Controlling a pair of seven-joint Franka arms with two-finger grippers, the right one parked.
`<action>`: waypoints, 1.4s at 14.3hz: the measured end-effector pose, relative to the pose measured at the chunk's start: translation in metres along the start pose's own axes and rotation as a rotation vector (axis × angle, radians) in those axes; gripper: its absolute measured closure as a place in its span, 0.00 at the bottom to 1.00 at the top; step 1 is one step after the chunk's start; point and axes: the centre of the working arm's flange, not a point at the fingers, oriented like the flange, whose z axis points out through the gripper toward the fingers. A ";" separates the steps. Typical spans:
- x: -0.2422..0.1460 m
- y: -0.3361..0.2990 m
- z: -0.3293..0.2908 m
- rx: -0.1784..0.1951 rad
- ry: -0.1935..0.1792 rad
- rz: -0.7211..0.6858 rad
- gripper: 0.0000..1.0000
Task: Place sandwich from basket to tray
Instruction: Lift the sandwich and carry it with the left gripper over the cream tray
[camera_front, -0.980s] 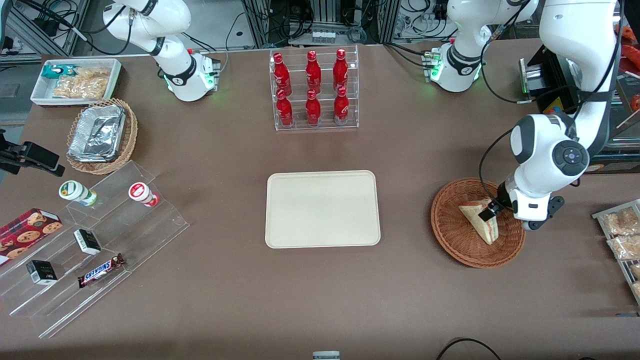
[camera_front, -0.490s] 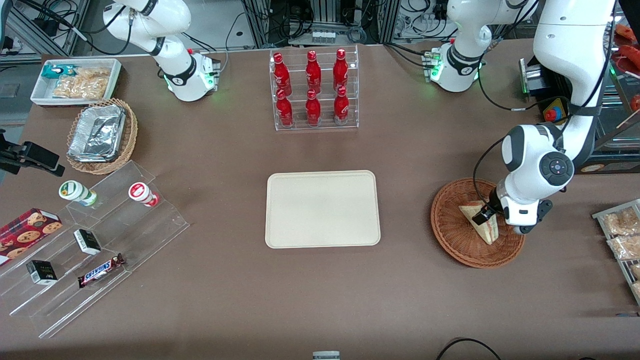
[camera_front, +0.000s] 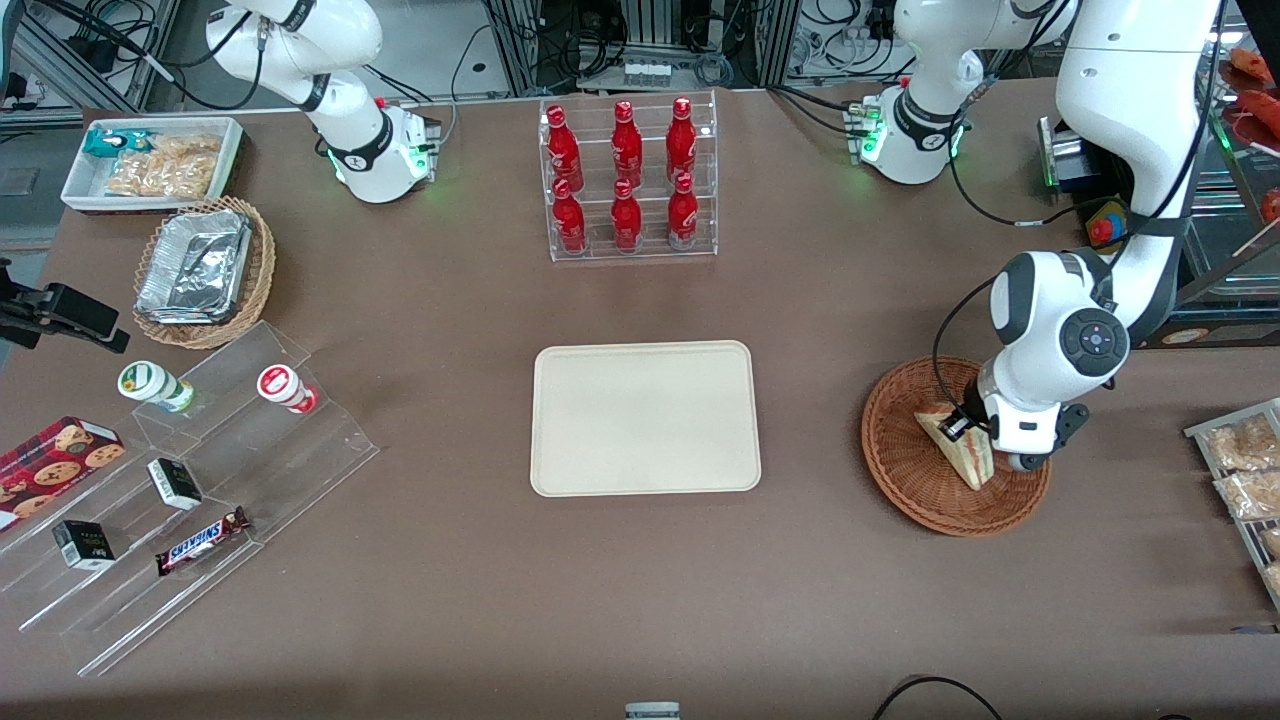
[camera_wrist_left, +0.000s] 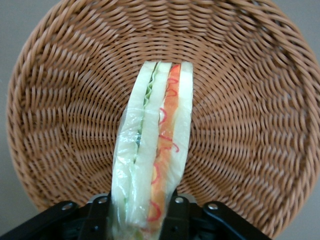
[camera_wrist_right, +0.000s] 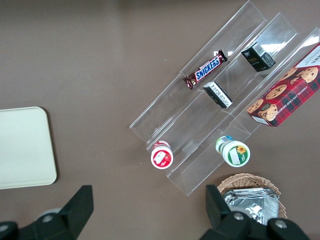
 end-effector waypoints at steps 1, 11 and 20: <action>0.005 0.003 -0.013 0.013 -0.016 0.080 0.71; -0.096 0.160 -0.063 0.068 -0.077 0.595 0.85; -0.270 0.306 -0.017 0.056 -0.076 0.490 0.85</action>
